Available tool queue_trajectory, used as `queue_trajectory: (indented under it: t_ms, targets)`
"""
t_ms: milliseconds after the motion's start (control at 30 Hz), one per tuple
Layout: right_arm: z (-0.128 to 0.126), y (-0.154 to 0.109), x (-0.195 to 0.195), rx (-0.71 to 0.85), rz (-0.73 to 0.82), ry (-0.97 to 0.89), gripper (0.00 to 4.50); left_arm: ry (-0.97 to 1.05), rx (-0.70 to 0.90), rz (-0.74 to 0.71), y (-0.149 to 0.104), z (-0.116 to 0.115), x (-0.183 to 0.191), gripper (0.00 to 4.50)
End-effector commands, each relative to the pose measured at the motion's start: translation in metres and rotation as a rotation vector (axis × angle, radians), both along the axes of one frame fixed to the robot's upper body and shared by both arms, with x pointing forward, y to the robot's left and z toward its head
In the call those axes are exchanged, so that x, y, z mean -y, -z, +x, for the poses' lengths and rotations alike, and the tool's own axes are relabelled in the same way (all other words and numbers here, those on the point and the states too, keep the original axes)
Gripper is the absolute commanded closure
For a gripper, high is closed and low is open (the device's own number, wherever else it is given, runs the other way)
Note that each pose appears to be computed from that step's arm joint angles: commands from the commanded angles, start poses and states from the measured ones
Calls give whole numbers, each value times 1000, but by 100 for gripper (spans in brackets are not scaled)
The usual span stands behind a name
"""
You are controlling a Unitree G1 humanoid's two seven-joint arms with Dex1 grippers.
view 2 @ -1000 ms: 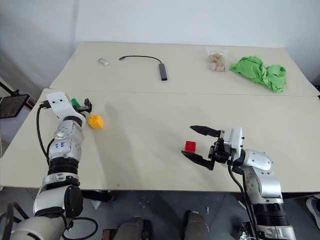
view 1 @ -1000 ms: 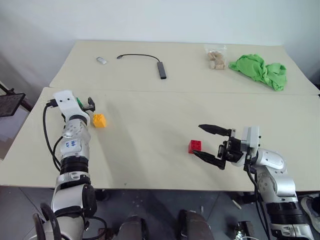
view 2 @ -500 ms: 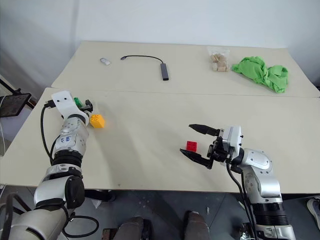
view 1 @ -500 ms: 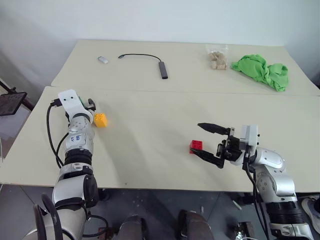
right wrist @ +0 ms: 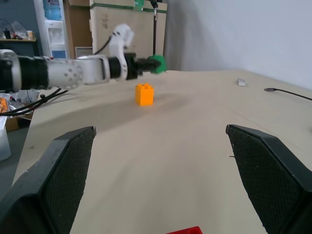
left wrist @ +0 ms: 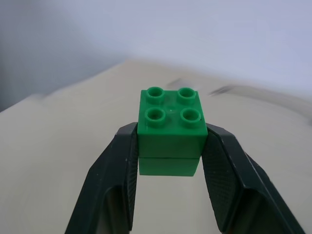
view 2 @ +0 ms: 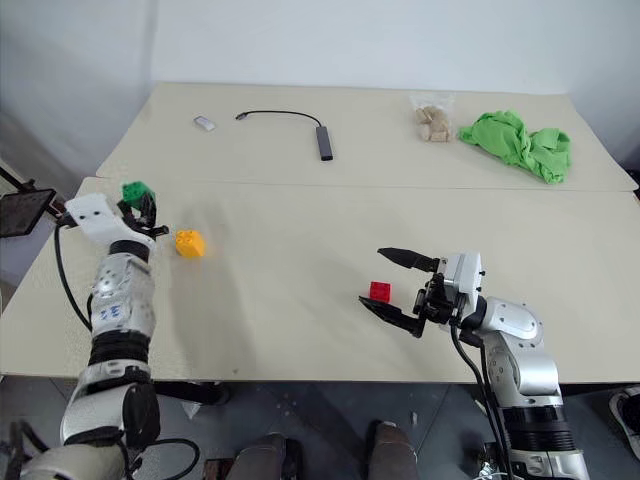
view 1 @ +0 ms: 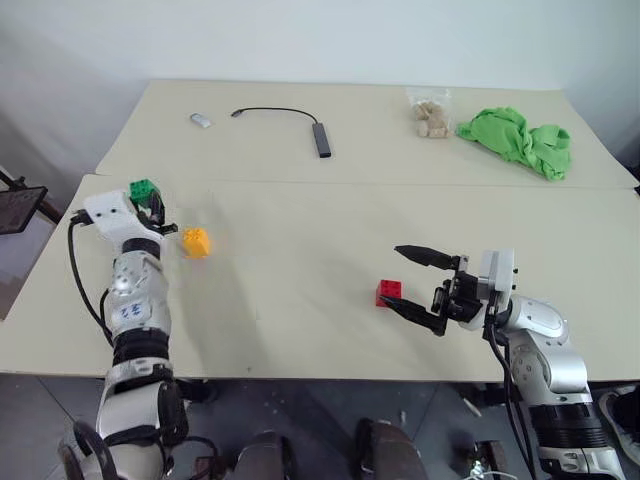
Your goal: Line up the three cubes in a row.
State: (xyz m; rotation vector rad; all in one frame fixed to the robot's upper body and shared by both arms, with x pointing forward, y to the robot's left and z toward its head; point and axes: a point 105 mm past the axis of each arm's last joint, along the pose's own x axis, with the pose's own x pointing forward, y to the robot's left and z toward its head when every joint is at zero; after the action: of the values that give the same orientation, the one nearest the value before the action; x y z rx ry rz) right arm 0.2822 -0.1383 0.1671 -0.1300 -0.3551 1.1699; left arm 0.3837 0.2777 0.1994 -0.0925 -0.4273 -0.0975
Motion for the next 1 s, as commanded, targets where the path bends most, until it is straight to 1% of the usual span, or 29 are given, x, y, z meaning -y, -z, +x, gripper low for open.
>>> queue_trajectory:
  t_ms: [33,67,133,200,233,267,333,367,433,500,567,667,800,967,1000]
  targets:
    - [-1,-11,16,54,-19,49,0,501,105,204,-34,-30,71,266]
    - [-1,-10,23,50,-32,68,0,660,57,264,-27,-37,95,266]
    - [-2,-9,31,43,-49,89,0,846,-2,345,-16,-49,120,266]
    - [-4,-3,43,29,-87,119,0,1020,-106,513,13,-56,150,266]
    - [-4,-1,49,23,-100,135,0,1077,-156,588,28,-56,161,266]
    - [-5,1,52,19,-106,144,0,1109,-188,634,37,-56,167,266]
    - [-7,3,55,3,-111,155,0,1121,-199,712,52,-48,178,266]
    - [-8,4,55,0,-112,157,0,1124,-197,731,55,-45,181,266]
    - [-11,5,53,-5,-110,155,0,1119,-182,694,56,-35,188,266]
    - [-17,6,51,-17,-97,152,0,1198,-194,722,62,-33,203,266]
    - [-20,7,51,-23,-92,160,0,1266,-197,756,63,-35,209,266]
    - [-22,9,51,-33,-94,166,0,1319,-214,820,68,-39,208,266]
    - [-24,11,49,-43,-90,169,0,1346,-221,804,66,-40,206,266]
    - [-26,15,45,-55,-89,157,0,1314,-252,806,76,-35,207,266]
    - [-26,15,45,-56,-91,154,0,1316,-257,797,77,-35,208,245]
